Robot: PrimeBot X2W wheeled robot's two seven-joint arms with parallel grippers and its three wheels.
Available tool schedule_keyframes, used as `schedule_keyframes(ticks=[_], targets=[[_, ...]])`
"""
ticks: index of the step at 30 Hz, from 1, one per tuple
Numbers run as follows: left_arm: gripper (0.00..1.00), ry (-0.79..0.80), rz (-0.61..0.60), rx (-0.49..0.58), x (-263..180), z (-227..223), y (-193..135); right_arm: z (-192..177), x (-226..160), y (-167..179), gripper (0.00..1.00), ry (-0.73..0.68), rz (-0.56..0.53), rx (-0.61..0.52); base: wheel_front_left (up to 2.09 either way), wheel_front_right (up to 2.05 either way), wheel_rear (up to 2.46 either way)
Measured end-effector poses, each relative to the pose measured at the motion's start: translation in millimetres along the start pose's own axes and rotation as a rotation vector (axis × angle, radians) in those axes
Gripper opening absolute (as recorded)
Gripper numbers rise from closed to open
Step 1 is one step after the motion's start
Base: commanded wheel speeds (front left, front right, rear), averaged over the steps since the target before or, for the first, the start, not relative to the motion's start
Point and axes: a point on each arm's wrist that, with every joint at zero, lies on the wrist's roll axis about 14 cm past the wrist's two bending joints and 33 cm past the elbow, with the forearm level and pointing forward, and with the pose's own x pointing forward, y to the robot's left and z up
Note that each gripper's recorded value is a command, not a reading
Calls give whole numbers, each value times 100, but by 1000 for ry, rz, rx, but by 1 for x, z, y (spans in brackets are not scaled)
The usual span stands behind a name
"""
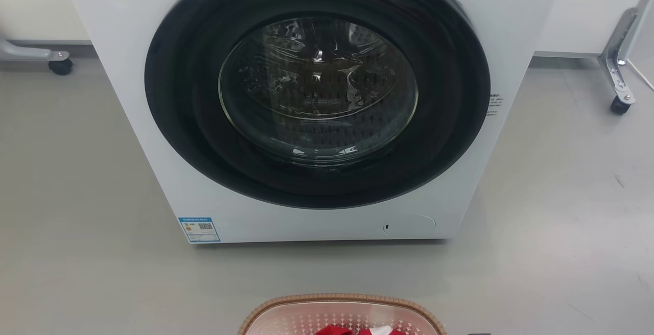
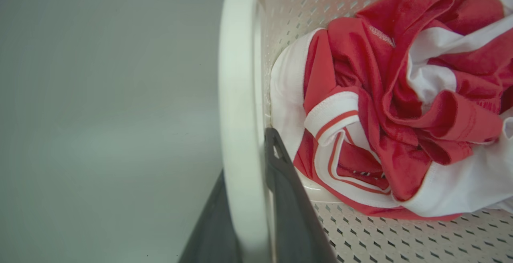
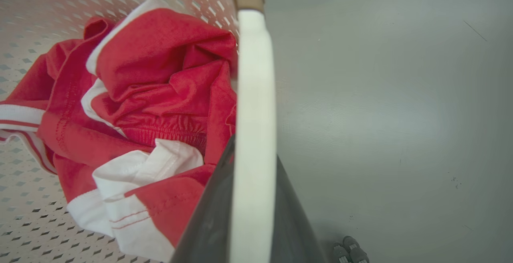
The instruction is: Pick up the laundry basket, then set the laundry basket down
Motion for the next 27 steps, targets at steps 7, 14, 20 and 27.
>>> schedule_keyframes(ticks=[7, 14, 20, 27], targets=[[0, 0, 0, 2, 0, 0, 0, -2, -1, 1, 0, 5, 2, 0, 0, 0, 0], [0, -1, -1, 4, -1, 0, 0, -5, -1, 0, 0, 13, 1, 10, 0, 0, 0], [0, 1, -2, 5, -1, -1, -1, -7, -1, 0, 0, 20, -1, 7, 0, 0, 0], [0, 5, -3, 1, 0, -2, -1, -8, 0, 0, 0, 22, -1, 11, 0, 0, 0]])
